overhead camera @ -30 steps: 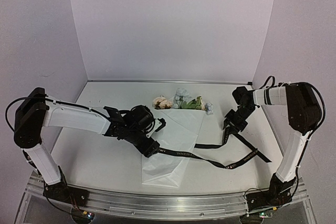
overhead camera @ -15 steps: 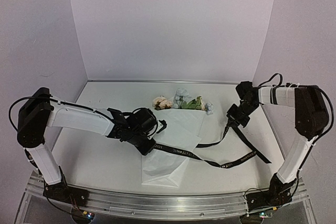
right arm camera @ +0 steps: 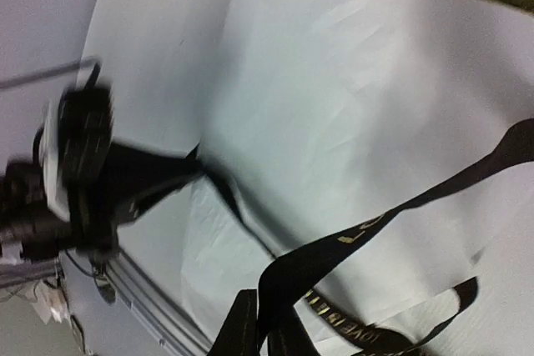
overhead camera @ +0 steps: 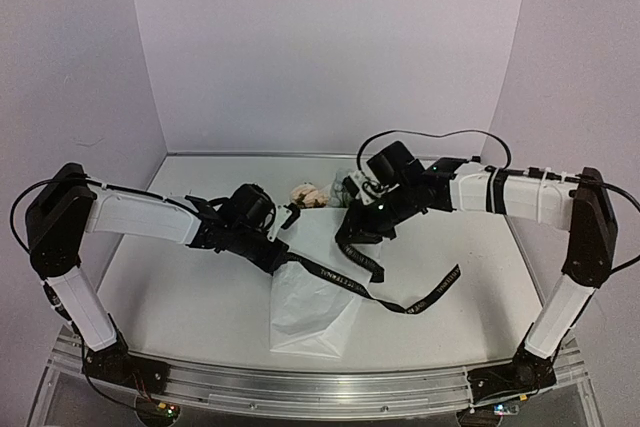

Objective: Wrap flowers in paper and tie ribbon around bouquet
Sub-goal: Cross the ribbon over the folded bouquet.

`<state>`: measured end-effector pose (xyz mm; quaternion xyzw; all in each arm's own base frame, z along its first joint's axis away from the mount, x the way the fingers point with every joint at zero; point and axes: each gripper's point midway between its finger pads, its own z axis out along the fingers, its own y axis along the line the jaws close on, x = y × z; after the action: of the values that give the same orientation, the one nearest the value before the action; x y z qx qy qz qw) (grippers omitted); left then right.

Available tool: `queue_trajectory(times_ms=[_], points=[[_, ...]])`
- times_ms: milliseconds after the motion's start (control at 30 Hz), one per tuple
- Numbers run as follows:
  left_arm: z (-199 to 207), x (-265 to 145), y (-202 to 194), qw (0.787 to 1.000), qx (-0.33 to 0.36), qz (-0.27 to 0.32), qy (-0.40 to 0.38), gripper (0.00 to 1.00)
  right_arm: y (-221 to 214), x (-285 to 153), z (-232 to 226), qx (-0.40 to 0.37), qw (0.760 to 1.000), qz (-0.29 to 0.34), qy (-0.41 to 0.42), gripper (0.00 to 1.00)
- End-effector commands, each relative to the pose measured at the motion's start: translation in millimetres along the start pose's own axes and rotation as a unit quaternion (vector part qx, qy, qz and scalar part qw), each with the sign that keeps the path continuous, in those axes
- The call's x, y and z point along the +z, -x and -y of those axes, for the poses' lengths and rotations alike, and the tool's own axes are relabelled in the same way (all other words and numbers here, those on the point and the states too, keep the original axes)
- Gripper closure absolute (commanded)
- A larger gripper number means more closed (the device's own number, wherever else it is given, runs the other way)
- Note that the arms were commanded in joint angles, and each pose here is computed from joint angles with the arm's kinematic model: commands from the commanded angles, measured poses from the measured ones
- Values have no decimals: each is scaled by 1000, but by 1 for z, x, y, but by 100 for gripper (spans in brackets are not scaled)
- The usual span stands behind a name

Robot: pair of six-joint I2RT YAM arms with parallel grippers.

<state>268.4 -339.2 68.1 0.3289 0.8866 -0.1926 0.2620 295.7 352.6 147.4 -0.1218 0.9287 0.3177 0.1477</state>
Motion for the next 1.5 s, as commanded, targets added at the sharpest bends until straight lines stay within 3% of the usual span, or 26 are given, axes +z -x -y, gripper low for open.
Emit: queue_trajectory(times_ms=[0,133,200,467,733,933,1133,1367,1467], points=[[9,-12,25,997,-28,42,-66,100,-59,5,7,-46,995,-90,-3,78],[10,-12,27,996,-27,41,-71,100,-79,-6,35,-50,991,-109,-59,45],[11,-13,28,996,-26,42,-74,100,-73,-16,44,-54,989,-97,-96,35],[11,-12,22,996,-24,37,-75,100,-13,-12,62,64,978,-41,-192,28],[13,-13,21,996,-18,37,-81,100,11,22,90,203,948,-5,-244,33],[15,-15,23,995,-15,41,-85,100,13,34,107,234,934,2,-268,36],[15,-15,23,995,-13,40,-85,100,11,35,116,243,929,3,-278,57],[15,-15,24,995,-10,41,-85,100,13,28,118,243,934,-1,-263,96],[16,-15,25,995,-9,42,-86,100,15,18,113,227,940,1,-253,100]])
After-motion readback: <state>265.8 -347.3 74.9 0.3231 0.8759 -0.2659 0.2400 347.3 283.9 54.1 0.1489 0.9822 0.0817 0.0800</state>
